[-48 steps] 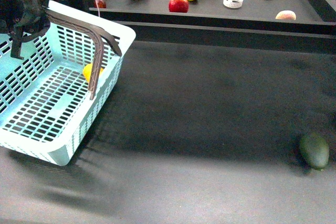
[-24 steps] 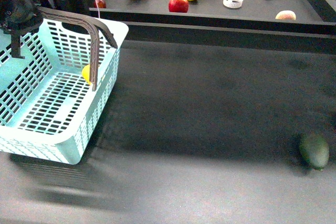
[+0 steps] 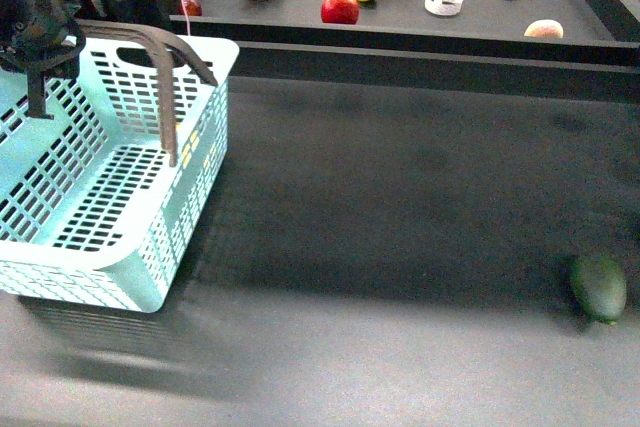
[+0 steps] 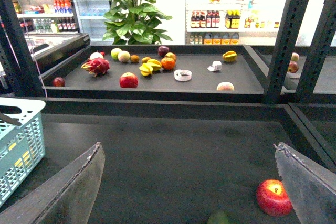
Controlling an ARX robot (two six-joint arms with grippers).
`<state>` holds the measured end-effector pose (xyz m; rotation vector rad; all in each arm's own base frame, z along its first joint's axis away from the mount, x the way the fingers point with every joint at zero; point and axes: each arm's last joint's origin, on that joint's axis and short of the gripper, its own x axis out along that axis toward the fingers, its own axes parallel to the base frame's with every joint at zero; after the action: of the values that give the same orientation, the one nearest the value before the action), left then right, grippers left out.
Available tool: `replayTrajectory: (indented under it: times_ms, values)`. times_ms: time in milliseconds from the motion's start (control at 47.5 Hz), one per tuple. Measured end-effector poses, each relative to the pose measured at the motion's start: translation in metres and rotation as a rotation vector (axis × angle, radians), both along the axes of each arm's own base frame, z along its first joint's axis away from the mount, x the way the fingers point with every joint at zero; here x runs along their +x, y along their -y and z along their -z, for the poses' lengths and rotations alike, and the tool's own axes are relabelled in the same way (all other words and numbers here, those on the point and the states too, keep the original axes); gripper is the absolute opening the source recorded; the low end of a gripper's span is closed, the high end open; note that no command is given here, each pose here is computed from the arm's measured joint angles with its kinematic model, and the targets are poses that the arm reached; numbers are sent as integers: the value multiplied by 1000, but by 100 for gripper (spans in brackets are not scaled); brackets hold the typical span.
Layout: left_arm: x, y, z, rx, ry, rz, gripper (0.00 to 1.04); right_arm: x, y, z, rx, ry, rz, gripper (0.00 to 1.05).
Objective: Pick mango with right arm and hold basket with left
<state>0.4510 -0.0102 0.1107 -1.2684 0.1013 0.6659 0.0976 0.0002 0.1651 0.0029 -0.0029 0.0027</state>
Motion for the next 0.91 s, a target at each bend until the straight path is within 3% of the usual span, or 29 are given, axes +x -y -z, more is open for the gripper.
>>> replayTrajectory:
  times_ms: [147,358,674,905]
  values:
    - [-7,2,5,69,-62,-16,66,0,0,0,0,0,0,97]
    - [-19,-1,-6,139,-54,-10,99,0,0,0,0,0,0,97]
    - [-54,-8,-26,258,8,54,99,0,0,0,0,0,0,97]
    - [-104,-15,-33,367,-9,83,99,0,0,0,0,0,0,97]
